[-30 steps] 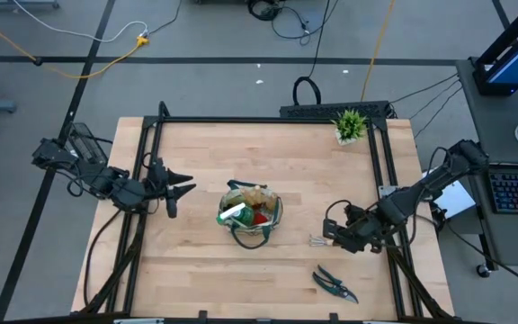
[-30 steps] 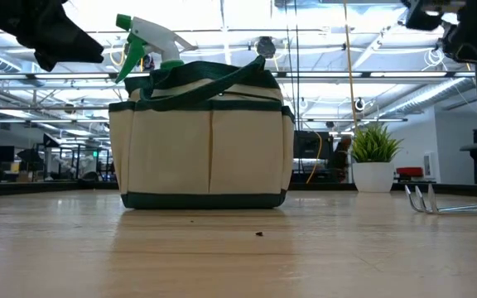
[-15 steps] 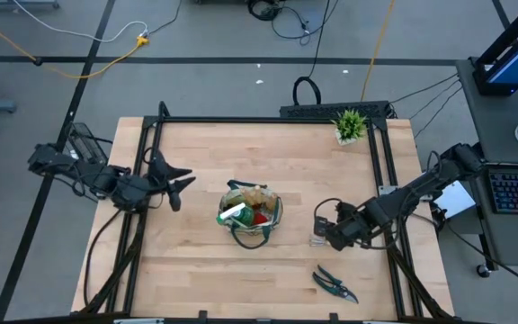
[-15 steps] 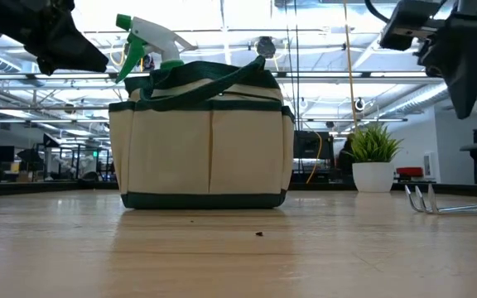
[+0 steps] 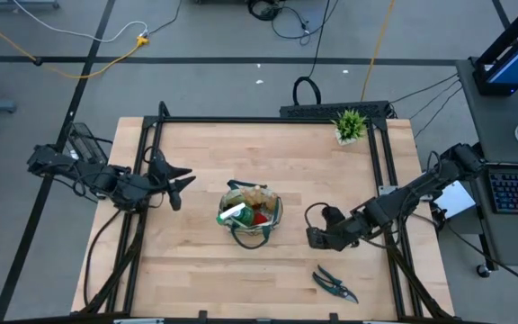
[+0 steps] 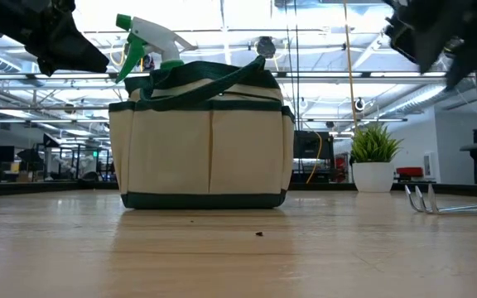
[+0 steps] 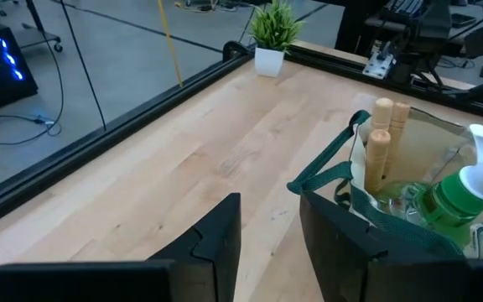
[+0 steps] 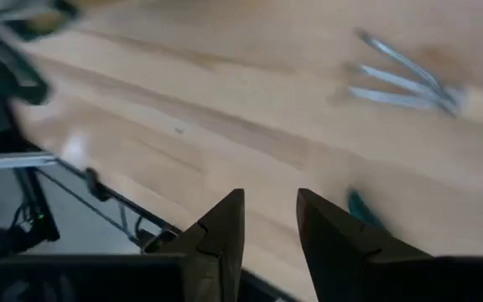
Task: Pick & Place Garden tools in Gardening bag
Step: Put the brown hand rake into the white gardening bag
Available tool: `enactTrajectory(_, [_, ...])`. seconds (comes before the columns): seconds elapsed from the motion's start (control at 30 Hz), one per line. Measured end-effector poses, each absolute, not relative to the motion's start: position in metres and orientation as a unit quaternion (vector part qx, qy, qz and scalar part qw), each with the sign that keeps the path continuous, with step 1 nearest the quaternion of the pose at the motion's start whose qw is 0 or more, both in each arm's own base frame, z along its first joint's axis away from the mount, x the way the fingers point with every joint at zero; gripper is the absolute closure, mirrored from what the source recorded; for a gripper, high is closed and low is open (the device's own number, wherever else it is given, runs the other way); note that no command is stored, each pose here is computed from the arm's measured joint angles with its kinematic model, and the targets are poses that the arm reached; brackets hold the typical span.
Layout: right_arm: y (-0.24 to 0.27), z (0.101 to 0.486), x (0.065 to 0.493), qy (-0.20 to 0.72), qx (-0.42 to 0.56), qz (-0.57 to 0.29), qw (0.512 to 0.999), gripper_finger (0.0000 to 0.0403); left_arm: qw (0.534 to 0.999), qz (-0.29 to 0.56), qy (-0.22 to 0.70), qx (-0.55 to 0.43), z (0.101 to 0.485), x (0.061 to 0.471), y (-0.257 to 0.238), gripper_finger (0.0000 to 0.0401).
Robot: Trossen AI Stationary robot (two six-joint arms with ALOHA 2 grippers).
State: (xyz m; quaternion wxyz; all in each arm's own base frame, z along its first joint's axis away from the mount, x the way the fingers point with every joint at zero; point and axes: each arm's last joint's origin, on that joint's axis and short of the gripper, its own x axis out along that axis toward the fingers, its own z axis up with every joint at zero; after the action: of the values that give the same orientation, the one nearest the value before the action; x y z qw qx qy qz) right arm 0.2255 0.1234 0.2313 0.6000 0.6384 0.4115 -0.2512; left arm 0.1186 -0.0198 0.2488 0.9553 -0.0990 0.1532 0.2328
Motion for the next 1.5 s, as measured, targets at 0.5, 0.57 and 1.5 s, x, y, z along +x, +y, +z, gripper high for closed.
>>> enactTrajectory(0.5, [0.125, 0.231, 0.229, 0.170, 0.754, -0.358, 0.524, 0.0301, 0.955, 0.233, 0.156, -0.096, 0.248, 0.118, -0.020, 0.0272])
enactTrajectory(0.57, [0.127, 0.227, 0.231, 0.162, 0.757, -0.365, 0.517, 0.0300, 0.955, 0.233, 0.156, -0.096, 0.248, 0.118, -0.020, 0.0272])
enactTrajectory(1.5, [0.132, 0.260, 0.233, 0.323, 0.675, -0.495, 0.442, 0.0300, 0.954, 0.233, 0.179, -0.064, 0.245, 0.117, -0.019, 0.0272])
